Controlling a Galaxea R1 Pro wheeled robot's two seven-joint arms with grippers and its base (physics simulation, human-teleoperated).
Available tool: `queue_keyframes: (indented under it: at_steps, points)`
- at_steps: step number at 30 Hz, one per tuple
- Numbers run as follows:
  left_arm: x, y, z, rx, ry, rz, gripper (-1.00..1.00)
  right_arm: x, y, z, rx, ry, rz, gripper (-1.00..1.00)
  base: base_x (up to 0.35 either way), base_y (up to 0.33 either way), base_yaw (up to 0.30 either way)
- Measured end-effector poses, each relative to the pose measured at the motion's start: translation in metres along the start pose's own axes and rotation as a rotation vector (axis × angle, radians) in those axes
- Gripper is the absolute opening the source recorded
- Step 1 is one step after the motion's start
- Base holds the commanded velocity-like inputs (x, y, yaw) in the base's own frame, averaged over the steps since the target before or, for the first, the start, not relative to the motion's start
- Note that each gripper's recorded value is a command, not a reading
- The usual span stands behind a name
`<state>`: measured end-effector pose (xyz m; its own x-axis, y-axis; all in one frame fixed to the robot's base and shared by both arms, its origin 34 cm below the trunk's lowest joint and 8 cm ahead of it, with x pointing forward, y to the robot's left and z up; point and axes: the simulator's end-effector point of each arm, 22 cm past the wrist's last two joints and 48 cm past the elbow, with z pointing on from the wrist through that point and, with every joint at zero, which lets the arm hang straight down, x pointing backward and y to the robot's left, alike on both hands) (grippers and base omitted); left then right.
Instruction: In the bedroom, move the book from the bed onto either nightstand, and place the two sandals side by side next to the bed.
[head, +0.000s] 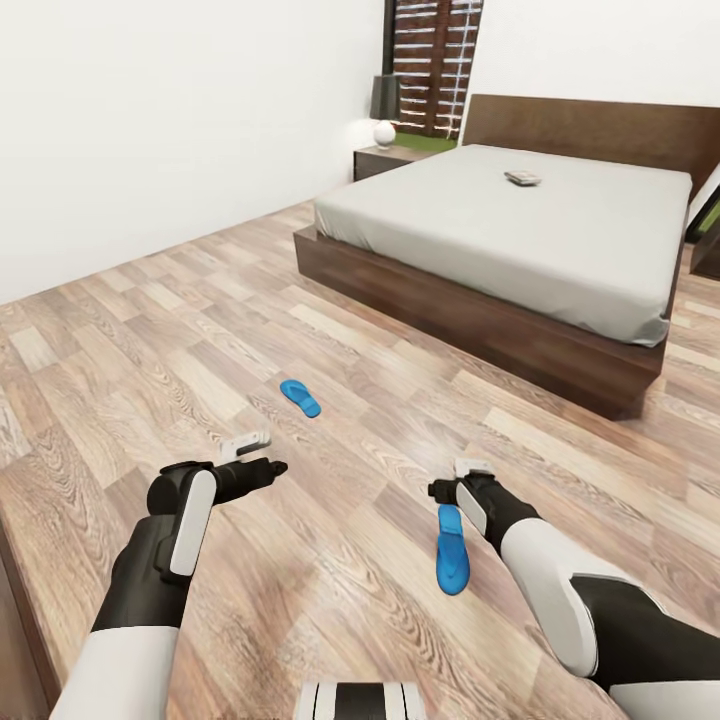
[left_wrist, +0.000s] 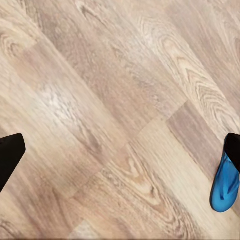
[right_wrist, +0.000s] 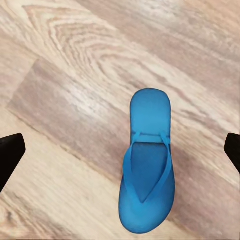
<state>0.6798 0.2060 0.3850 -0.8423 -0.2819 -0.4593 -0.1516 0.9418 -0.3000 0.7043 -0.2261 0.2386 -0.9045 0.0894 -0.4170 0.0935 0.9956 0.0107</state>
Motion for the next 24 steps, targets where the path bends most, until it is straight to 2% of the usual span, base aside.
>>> queue_keyframes:
  at_steps: [4,13,24]
  points:
    - [0.007,0.003,0.008,-0.003,0.016,-0.004,1.0,-0.006,-0.012,0.006,0.015,-0.001,0.002,1.0,0.0,0.0,0.0]
    - [0.022,0.012,0.025,-0.016,0.054,-0.01,1.0,-0.008,-0.015,0.02,0.022,0.008,-0.003,1.0,0.0,0.0,0.0]
    - [0.042,0.021,0.044,-0.03,0.099,-0.018,1.0,0.013,-0.017,0.041,0.027,0.046,-0.006,1.0,0.0,0.0,0.0]
